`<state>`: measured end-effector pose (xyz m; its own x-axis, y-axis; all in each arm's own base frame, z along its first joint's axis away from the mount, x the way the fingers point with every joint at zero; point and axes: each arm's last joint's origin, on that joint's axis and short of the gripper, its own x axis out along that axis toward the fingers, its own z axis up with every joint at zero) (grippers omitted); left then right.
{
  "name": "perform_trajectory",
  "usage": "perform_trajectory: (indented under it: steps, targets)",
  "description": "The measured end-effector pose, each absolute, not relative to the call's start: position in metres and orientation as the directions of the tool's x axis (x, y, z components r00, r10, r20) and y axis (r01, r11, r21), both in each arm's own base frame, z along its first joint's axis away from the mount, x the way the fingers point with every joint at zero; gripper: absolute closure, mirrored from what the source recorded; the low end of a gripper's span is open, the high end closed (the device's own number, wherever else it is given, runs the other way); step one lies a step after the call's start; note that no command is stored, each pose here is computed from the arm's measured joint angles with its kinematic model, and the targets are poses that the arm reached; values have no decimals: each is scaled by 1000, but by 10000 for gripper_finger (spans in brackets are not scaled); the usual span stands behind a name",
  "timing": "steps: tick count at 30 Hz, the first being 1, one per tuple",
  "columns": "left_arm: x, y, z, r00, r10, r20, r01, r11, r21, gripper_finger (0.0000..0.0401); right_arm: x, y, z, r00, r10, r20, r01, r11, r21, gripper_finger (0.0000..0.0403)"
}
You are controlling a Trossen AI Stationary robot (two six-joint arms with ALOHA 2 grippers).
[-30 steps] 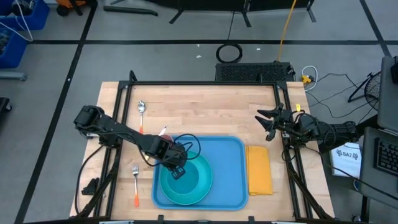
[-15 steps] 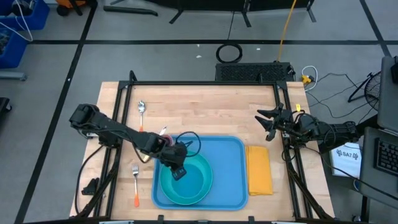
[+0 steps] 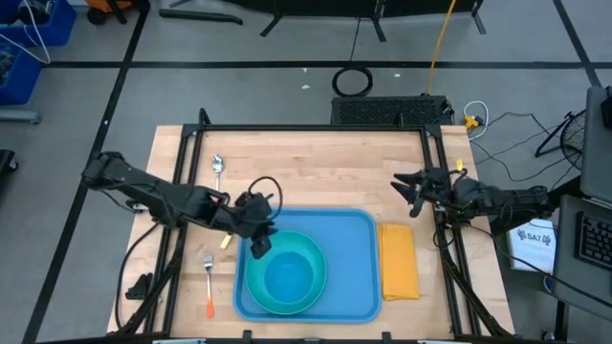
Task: Set up tray
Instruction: Put the yellow napkin on the blue serving tray to the top right of the green plate
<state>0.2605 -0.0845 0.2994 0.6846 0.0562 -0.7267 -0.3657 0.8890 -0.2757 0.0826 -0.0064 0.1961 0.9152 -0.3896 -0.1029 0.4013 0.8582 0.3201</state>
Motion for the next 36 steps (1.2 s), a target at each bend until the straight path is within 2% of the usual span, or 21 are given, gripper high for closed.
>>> perform_trajectory:
  steps: [3,7,13,17,20,23,29,36]
  targets:
    - [256,-88,303,707,151,-691,-334,933,-137,288,73,-7,188,857,-384,-345,503,770,393,265]
    - [257,-88,307,740,260,-620,-333,943,-1,288,76,-5,185,819,-339,-463,554,675,487,276]
    - [262,-82,288,756,294,-585,-325,944,54,288,85,0,163,659,-185,-729,676,569,468,305]
    - [259,-71,271,747,296,-596,-338,940,43,288,94,5,153,535,-54,-843,731,530,430,324]
    - [250,-63,263,758,269,-594,-322,946,18,288,99,8,156,458,18,-889,758,514,402,335]
    - [240,-56,268,818,235,-525,-294,955,-30,288,100,11,166,360,23,-933,798,510,320,349]
    - [206,-44,258,884,191,-427,-238,969,-59,288,105,24,174,329,84,-941,809,489,327,375]
    - [166,-34,227,967,107,-232,-135,985,-111,288,103,36,173,307,108,-945,837,441,323,396]
